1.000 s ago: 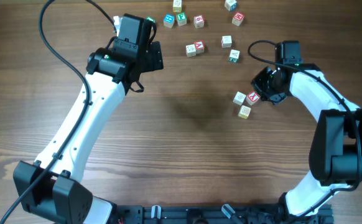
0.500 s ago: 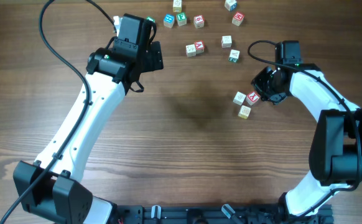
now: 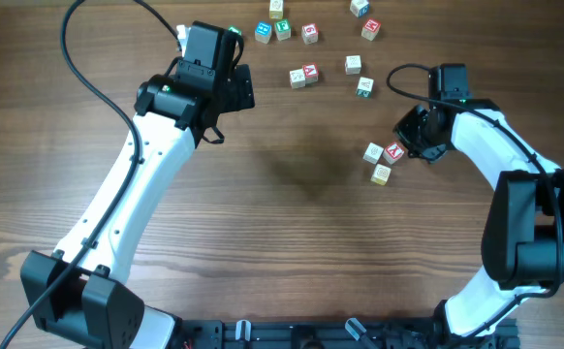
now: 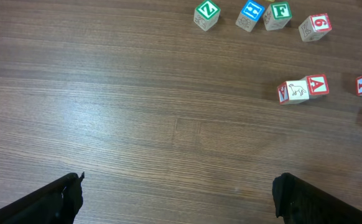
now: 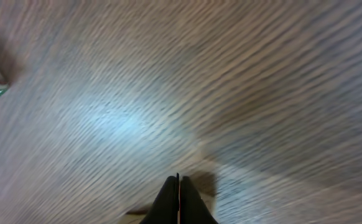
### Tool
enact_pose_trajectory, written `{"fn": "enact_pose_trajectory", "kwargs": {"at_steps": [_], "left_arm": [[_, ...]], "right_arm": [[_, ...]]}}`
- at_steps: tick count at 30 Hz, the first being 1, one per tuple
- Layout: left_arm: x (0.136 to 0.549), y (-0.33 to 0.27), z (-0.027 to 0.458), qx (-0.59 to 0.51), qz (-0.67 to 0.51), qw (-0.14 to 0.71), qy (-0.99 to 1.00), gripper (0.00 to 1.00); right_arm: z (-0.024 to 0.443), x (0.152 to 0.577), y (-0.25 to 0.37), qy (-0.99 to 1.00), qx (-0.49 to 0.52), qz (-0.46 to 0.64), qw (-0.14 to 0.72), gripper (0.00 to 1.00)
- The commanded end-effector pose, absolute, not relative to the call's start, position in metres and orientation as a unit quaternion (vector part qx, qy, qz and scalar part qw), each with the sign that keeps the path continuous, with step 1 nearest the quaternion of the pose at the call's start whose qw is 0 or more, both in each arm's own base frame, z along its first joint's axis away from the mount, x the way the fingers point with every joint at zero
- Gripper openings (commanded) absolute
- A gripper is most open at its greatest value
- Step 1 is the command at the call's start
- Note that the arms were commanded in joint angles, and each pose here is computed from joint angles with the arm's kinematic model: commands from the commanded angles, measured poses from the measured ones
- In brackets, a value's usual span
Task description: Form a circle
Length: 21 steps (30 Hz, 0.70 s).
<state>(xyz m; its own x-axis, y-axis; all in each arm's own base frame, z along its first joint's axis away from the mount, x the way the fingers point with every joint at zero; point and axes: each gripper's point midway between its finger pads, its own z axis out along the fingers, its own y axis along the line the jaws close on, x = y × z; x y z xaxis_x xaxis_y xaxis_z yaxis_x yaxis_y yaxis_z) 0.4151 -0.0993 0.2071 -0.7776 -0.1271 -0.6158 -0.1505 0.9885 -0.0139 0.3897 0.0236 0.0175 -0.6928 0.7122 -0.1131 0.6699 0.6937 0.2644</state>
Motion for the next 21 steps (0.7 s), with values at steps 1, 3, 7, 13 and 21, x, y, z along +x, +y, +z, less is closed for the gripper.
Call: {"fn": "enact_pose_trajectory", "kwargs": {"at_steps": [1, 3, 7, 13, 21], "left_arm": [[0.4157, -0.0974, 0.2055, -0.080, 0.019, 0.324, 0.942, 1.00], [0.4157, -0.0974, 0.2055, -0.080, 0.019, 0.324, 0.942, 1.00], [0.4157, -0.0974, 0.2055, -0.080, 0.019, 0.324, 0.942, 1.00], [0.4157, -0.0975, 0.2055, -0.080, 0.018, 0.324, 0.942, 1.00], [0.4157, -0.0975, 0.2055, -0.080, 0.018, 0.324, 0.942, 1.00]], "right_arm": [[0.0137, 0.3837, 0.0147, 0.918, 0.378, 0.071, 0.101, 0.04], [0.0130, 0.3809, 0.0148, 0.918, 0.378, 0.069, 0.096, 0.04], [0.0124, 0.3778, 0.0153, 0.919, 0.378, 0.068, 0.089, 0.04], [0.0127, 0.3772, 0.0217, 0.923, 0.368, 0.084, 0.082, 0.04], [0.0121, 0.3745, 0.0217, 0.923, 0.368, 0.082, 0.077, 0.04]]}}
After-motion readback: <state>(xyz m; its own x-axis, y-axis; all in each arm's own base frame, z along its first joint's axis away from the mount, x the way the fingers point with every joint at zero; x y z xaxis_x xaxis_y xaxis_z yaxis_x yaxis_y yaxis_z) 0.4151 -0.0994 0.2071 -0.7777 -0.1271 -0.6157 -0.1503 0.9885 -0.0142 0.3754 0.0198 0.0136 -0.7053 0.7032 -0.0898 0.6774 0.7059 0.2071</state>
